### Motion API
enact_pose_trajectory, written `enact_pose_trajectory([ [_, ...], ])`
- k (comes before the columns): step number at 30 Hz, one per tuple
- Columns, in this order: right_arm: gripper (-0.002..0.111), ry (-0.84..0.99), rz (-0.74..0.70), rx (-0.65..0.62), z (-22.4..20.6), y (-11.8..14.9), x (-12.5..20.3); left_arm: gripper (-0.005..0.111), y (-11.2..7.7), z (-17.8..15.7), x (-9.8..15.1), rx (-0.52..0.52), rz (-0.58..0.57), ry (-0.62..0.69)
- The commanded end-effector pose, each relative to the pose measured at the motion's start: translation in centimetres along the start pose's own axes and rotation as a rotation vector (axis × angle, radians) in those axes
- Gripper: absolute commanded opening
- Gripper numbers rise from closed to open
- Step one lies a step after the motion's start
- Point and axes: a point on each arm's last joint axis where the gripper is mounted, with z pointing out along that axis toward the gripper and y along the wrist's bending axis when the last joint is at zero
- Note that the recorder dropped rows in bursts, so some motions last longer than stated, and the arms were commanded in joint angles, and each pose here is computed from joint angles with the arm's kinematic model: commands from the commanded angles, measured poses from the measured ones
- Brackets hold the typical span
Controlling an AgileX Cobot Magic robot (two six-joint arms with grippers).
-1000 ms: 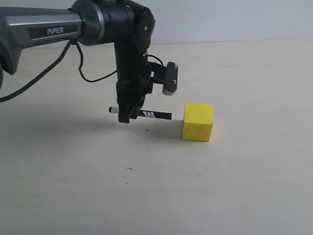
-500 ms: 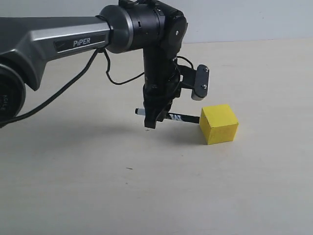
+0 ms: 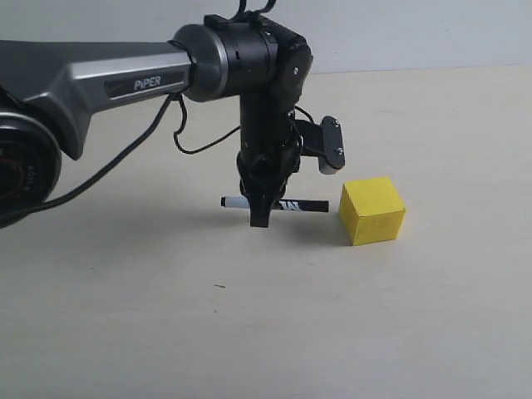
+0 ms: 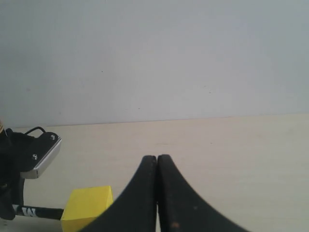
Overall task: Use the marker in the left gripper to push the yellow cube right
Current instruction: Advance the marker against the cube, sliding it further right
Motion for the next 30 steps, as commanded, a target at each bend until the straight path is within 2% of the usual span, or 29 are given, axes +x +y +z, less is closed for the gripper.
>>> enact_pose_trajectory([
  [1, 0.0, -0.005, -0.006, -0.001, 0.0, 0.0, 0.1, 0.0, -0.8, -0.4, -1.3, -0.01, 0.039, -0.009],
  [7, 0.0, -0.005, -0.004, -0.001, 0.0, 0.0, 0.1, 0.0, -1.0, -1.4, -3.4, -0.07, 0.062, -0.104],
  [11, 0.0, -0.005, -0.004, -0.001, 0.0, 0.0, 0.1, 0.0, -1.0, -1.4, -3.9, -0.107, 0.098, -0.116],
  [15, 0.0, -0.005, -0.004, -0.001, 0.0, 0.0, 0.1, 0.0, -0.6, -1.3, -2.9, -0.11, 0.103, -0.042],
  [18, 0.0, -0.005, -0.004, -0.001, 0.0, 0.0, 0.1, 0.0, 0.0, -1.2, -1.2, -0.073, 0.077, 0.017],
  [23, 0.0, -0.005, -0.004, -0.001, 0.0, 0.0, 0.1, 0.0, 1.1, -1.0, 0.2, -0.065, -0.009, 0.011],
  [30, 0.0, -0.005, -0.006, -0.001, 0.0, 0.0, 0.1, 0.0, 0.9, -1.0, -0.1, -0.043, -0.047, -0.016],
])
